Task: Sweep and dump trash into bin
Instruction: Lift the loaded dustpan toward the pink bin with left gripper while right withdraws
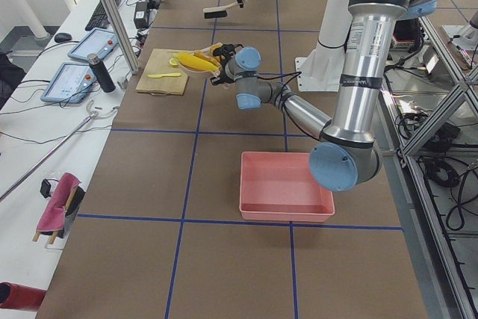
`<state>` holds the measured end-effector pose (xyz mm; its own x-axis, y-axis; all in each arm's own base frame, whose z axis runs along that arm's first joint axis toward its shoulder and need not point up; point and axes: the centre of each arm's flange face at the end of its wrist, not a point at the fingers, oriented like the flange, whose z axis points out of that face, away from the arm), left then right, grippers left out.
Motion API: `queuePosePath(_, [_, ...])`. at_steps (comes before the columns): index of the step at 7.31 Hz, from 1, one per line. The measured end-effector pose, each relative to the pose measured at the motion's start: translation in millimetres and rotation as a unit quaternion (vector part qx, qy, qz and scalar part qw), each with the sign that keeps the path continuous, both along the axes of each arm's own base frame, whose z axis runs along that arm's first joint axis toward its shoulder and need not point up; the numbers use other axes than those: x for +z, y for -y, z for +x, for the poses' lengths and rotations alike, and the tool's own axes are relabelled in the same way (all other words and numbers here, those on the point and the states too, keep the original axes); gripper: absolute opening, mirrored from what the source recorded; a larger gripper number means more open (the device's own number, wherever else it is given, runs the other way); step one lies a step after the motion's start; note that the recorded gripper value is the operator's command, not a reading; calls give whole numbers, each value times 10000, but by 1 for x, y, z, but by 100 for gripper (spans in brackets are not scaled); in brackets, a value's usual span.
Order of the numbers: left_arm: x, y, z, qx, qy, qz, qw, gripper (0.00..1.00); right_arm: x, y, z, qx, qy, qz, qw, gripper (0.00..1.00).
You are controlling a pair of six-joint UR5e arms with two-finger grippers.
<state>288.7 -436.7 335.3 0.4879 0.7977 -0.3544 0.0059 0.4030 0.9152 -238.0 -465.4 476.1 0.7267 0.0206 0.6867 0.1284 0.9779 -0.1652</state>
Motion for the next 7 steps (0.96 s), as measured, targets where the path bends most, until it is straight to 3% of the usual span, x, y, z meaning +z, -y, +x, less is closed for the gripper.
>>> queuePosePath(1, [0,-5,-32,-273,-35,-101,9996,0,21,-11,8,11,-67,-73,10000,0])
queuePosePath(4, [-15,-49,-114,-1050,54,-677,9921,0,53,-49,36,71,62,158,9998,0])
queuePosePath(7, [-20,-82,-153,-1681,8,-1725,9705,0,52,-65,43,157,61,100,9998,0])
